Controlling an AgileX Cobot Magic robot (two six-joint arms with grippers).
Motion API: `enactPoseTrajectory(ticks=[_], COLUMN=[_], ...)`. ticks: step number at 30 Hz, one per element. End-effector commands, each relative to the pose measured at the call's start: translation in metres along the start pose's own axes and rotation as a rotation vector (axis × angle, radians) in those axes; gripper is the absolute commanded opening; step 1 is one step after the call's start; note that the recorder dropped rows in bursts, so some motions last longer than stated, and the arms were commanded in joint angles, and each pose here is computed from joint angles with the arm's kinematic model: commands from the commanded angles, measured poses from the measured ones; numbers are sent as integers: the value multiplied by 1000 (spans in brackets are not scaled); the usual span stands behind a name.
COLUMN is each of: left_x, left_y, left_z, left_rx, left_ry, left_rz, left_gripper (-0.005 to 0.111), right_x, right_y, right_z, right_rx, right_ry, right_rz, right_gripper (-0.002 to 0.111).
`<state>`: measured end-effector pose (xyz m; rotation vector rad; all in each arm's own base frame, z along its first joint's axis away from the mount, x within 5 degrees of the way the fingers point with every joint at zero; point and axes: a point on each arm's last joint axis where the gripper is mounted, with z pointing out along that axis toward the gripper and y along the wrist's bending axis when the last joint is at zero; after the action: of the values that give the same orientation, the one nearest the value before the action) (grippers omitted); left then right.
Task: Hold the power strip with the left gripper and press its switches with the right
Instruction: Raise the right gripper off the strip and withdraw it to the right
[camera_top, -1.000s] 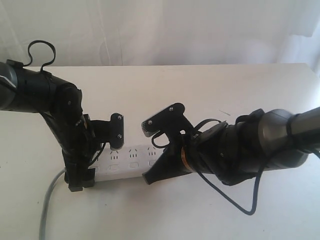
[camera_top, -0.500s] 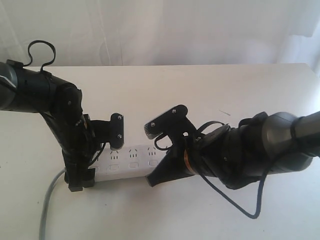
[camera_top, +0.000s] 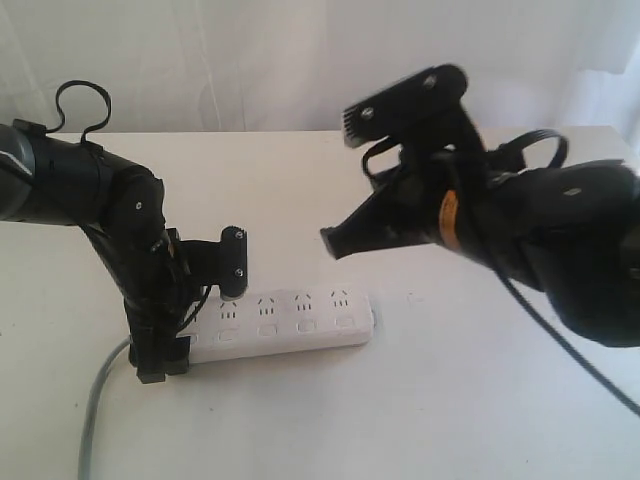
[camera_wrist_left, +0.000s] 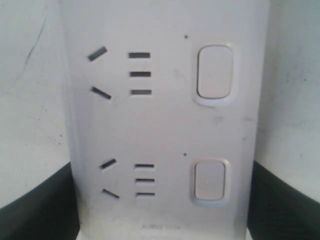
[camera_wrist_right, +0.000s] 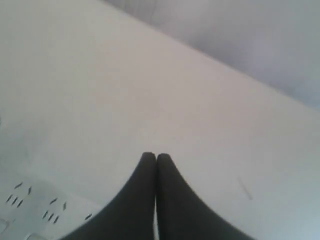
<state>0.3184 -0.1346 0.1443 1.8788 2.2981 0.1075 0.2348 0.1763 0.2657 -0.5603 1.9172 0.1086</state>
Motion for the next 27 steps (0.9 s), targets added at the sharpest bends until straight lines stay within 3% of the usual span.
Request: enactPoseTrajectory(ticks=[1, 8, 12, 27], left_x=[8, 8, 7, 6], left_y=[-12, -12, -12, -11], left_z=[26, 26, 26, 26], left_rx=[86, 86, 80, 67], left_ry=[54, 50, 45, 36], left_rz=[-8, -13, -13, -13], left_gripper=[0, 0, 0, 0], right_x=[-8, -26, -17, 29], right_y=[-14, -37, -46, -57], right_z=[-23, -91, -122, -161], right_rx=[60, 67, 70, 75], right_ry=[-67, -265, -334, -408], right_rz=[-47, -118, -138, -115], right_gripper=[0, 0, 0, 0])
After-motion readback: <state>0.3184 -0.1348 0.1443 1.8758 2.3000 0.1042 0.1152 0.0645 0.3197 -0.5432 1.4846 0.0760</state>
